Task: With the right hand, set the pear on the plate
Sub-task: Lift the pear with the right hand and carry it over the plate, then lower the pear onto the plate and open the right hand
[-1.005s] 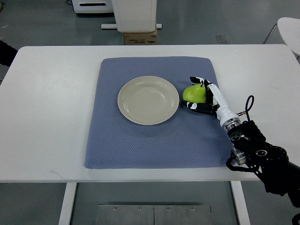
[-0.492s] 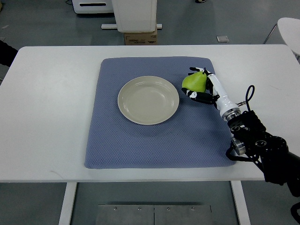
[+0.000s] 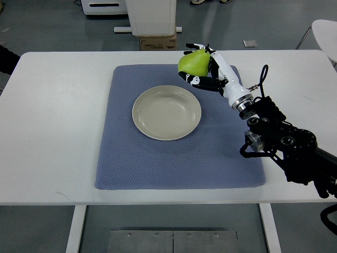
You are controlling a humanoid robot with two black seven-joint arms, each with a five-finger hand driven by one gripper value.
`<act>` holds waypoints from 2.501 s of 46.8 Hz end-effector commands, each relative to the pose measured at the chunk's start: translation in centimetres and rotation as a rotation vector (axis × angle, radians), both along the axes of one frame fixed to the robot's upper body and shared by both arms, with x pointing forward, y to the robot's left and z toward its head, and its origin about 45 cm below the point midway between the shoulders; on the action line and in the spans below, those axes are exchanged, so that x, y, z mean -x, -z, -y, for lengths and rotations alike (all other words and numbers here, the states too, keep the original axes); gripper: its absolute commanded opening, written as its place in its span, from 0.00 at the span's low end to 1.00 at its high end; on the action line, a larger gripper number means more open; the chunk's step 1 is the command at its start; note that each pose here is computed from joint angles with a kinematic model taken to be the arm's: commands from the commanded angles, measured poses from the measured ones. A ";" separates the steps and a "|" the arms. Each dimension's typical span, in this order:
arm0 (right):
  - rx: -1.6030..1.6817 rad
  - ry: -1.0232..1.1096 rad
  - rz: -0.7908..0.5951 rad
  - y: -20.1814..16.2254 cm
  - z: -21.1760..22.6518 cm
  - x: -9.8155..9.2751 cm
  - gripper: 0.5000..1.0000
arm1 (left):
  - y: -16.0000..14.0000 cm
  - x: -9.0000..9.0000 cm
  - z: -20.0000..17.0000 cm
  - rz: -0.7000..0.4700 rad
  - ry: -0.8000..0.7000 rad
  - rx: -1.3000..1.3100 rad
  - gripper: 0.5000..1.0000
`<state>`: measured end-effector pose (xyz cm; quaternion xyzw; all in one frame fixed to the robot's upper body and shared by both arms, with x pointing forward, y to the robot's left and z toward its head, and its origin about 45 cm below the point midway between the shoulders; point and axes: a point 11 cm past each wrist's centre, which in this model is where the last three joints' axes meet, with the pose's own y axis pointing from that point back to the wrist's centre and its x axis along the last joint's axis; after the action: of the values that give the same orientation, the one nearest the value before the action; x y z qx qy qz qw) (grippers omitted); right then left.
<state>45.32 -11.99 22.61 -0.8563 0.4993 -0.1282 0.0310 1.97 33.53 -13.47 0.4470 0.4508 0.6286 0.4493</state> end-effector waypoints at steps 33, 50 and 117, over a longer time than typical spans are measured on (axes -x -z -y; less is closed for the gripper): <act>-0.031 -0.222 -0.124 3.3 -3.9 3.3 0.00 | 0.0 0.0 0.0 0.000 0.001 0.000 1.00; 0.061 -0.246 -0.154 6.0 -4.0 4.8 0.00 | 0.0 0.0 0.0 0.000 0.001 0.000 1.00; 0.041 -0.060 -0.126 5.6 -0.9 2.5 0.98 | 0.0 0.0 0.0 0.000 0.001 0.000 1.00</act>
<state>42.46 -10.62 16.98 -0.8826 0.4622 -0.0845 -0.0156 1.99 33.53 -13.47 0.4470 0.4506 0.6286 0.4495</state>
